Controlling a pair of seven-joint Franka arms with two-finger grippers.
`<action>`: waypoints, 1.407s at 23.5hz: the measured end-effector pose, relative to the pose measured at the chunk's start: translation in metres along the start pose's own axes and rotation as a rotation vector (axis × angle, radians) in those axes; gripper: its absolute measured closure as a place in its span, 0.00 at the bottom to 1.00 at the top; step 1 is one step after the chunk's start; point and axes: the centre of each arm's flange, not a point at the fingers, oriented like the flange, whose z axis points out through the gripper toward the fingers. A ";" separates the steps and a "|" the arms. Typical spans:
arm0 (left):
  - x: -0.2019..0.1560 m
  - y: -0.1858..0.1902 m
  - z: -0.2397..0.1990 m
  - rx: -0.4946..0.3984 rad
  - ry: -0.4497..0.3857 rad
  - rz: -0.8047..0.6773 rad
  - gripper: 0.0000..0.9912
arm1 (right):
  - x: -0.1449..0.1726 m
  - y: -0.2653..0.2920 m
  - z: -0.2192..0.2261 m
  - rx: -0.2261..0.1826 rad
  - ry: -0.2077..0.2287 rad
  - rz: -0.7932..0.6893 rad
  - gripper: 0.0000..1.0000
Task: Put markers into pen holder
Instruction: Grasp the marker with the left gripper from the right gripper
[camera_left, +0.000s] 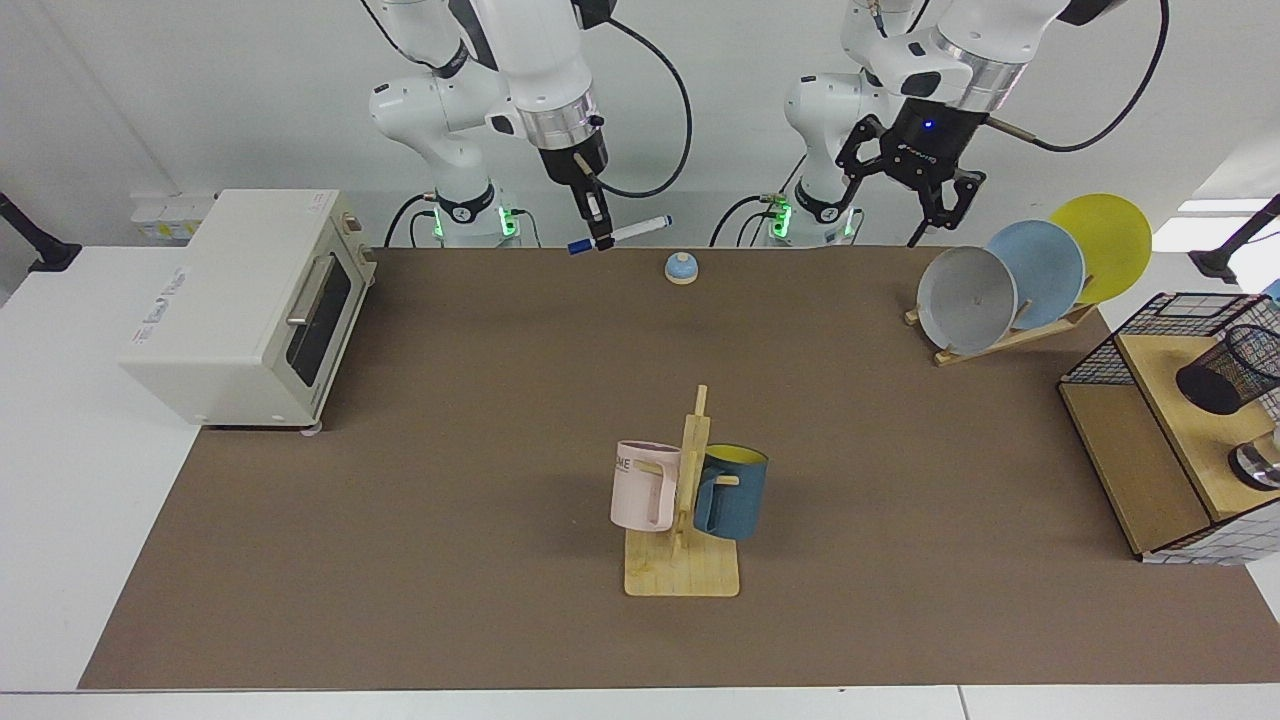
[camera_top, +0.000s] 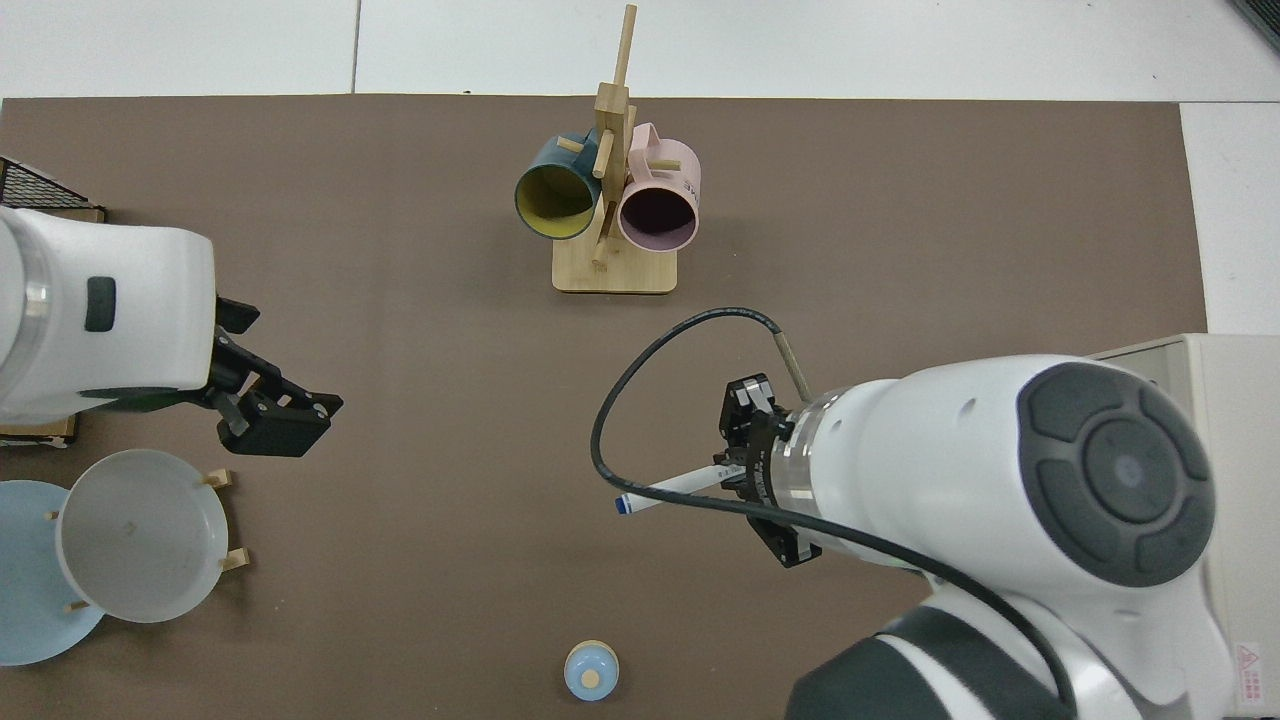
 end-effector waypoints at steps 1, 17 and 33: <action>0.001 0.000 0.001 -0.006 0.012 0.048 0.04 | -0.006 0.000 0.000 0.009 -0.011 -0.002 0.84; 0.032 0.062 0.050 -0.120 0.005 0.420 0.18 | -0.077 -0.014 0.032 0.048 -0.093 0.031 0.84; 0.046 0.118 0.078 -0.125 0.040 0.420 0.33 | -0.081 -0.038 0.016 0.089 -0.123 0.100 0.84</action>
